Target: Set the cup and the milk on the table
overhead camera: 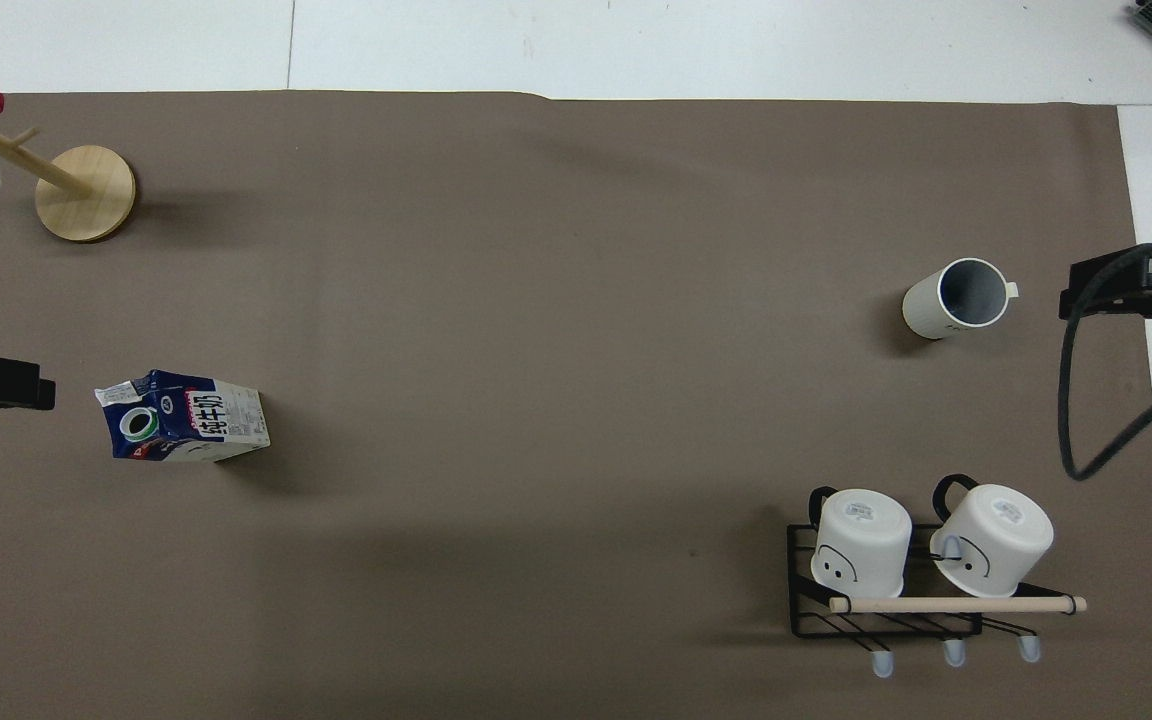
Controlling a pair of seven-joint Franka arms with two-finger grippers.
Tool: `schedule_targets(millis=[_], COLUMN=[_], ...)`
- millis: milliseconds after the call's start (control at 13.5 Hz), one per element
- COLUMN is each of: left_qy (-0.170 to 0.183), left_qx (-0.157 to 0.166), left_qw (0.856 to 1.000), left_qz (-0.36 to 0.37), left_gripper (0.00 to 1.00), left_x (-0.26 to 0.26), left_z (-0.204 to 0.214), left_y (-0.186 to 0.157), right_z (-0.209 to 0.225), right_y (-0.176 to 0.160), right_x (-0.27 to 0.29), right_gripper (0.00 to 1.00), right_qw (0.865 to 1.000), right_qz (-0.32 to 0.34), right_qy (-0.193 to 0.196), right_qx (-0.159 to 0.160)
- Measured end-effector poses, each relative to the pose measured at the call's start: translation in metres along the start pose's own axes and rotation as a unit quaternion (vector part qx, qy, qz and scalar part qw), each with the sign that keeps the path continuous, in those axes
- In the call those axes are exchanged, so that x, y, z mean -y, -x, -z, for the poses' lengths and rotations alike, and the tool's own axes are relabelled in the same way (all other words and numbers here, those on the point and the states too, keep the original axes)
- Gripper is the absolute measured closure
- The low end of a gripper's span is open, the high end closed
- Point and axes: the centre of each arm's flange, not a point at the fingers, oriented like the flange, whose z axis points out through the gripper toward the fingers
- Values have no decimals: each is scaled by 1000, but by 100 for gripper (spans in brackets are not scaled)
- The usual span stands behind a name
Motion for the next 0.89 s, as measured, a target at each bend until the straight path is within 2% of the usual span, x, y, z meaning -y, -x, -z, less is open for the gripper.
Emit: schedule_targets(millis=[889], left_qy=[0], left_qx=[5], left_qw=[1000], left_qz=[0], left_gripper=[0], left_x=[0], left_z=[2], left_y=[-8], right_z=[0], right_y=[0], right_x=[0], right_gripper=[0], right_qw=[1000], right_qz=[0], right_qy=[0], right_qx=[0])
